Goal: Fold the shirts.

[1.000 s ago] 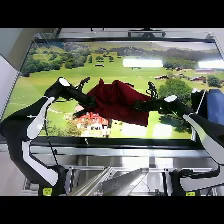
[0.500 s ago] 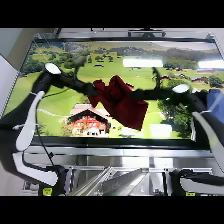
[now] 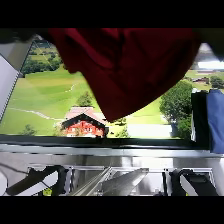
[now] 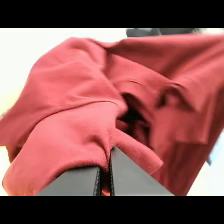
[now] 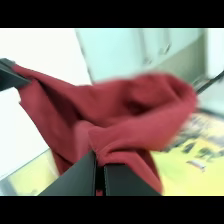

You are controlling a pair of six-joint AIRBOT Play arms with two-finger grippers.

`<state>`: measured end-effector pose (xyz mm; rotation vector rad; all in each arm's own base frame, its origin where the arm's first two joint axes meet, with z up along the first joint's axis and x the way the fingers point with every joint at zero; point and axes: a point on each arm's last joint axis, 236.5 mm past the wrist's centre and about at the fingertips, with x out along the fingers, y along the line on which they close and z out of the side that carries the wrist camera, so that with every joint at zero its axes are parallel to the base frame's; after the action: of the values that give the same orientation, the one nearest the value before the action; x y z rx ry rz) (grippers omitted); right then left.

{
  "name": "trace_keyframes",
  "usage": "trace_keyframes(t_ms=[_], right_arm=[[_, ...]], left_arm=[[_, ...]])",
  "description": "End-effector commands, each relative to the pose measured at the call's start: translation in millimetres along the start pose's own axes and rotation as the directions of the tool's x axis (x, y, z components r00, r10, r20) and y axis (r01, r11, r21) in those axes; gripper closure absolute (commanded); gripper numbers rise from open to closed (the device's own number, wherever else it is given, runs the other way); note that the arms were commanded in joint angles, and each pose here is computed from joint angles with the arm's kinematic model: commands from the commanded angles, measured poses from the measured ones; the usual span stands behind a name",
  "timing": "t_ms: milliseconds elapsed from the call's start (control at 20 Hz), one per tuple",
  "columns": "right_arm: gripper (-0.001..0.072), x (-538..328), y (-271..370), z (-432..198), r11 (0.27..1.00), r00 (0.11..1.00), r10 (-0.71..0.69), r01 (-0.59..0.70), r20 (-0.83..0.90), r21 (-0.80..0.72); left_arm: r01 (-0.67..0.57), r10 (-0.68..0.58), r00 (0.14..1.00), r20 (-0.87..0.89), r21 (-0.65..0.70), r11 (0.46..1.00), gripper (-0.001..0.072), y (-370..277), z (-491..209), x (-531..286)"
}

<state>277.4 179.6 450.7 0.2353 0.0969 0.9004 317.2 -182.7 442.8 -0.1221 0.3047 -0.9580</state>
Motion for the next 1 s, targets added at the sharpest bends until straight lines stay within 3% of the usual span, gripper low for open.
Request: trace_keyframes(t_ms=[0, 150, 300, 500, 650, 700, 750, 850, 900, 950], right_arm=[[0.0697, -16.7, 7.3, -0.8, 0.998, 0.998, -0.061, 0.061, -0.017, 0.010], [0.0697, 19.2, -43.4, -71.8, 0.979, 0.984, -0.042, 0.075, -0.174, 0.189], [0.0697, 61.4, -98.7, -200.9, 0.897, 0.927, 0.006, 0.161, -0.375, 0.412], [0.0696, 76.3, -165.8, -394.7, 0.733, 0.792, -0.012, 0.423, -0.611, 0.533], [0.0694, 67.6, -203.9, -496.1, 0.607, 0.686, -0.009, 0.582, -0.728, 0.541], [0.0688, 67.3, -211.9, -517.0, 0.574, 0.665, -0.003, 0.612, -0.747, 0.544], [0.0616, 68.7, -218.7, -526.8, 0.561, 0.655, 0.010, 0.622, -0.756, 0.546], [0.0143, 75.7, -227.9, -511.1, 0.601, 0.675, 0.047, 0.570, -0.736, 0.561], [0.0101, 79.2, -229.5, -490.8, 0.619, 0.696, 0.074, 0.530, -0.714, 0.581], [0.0103, 81.7, -229.4, -464.7, 0.635, 0.719, 0.109, 0.481, -0.687, 0.604]], left_arm=[[-0.088, 0.088, 0.993, 0.079, -0.012, 0.996, 0.0688, 0.4, 5.7, -26.6], [-0.032, 0.017, 0.996, -0.085, -0.171, 0.985, 0.0688, 41.5, -58.5, 17.7], [0.036, -0.140, 0.949, -0.284, -0.342, 0.939, 0.0690, 77.1, -149.7, 80.4], [-0.140, -0.190, 0.807, -0.558, -0.495, 0.858, 0.0691, 148.9, -316.8, 146.0], [-0.228, -0.217, 0.756, -0.617, -0.560, 0.797, 0.0675, 194.4, -406.1, 172.2], [-0.250, -0.222, 0.753, -0.619, -0.581, 0.774, 0.0369, 207.8, -425.1, 177.4], [-0.261, -0.231, 0.748, -0.622, -0.597, 0.759, 0.0012, 218.4, -436.1, 178.9], [-0.244, -0.297, 0.725, -0.622, -0.634, 0.733, -0.0007, 225.7, -435.9, 172.5], [-0.241, -0.334, 0.704, -0.627, -0.653, 0.718, -0.0007, 225.1, -429.0, 163.9], [-0.250, -0.363, 0.681, -0.636, -0.669, 0.700, -0.0007, 223.0, -421.2, 153.9]])
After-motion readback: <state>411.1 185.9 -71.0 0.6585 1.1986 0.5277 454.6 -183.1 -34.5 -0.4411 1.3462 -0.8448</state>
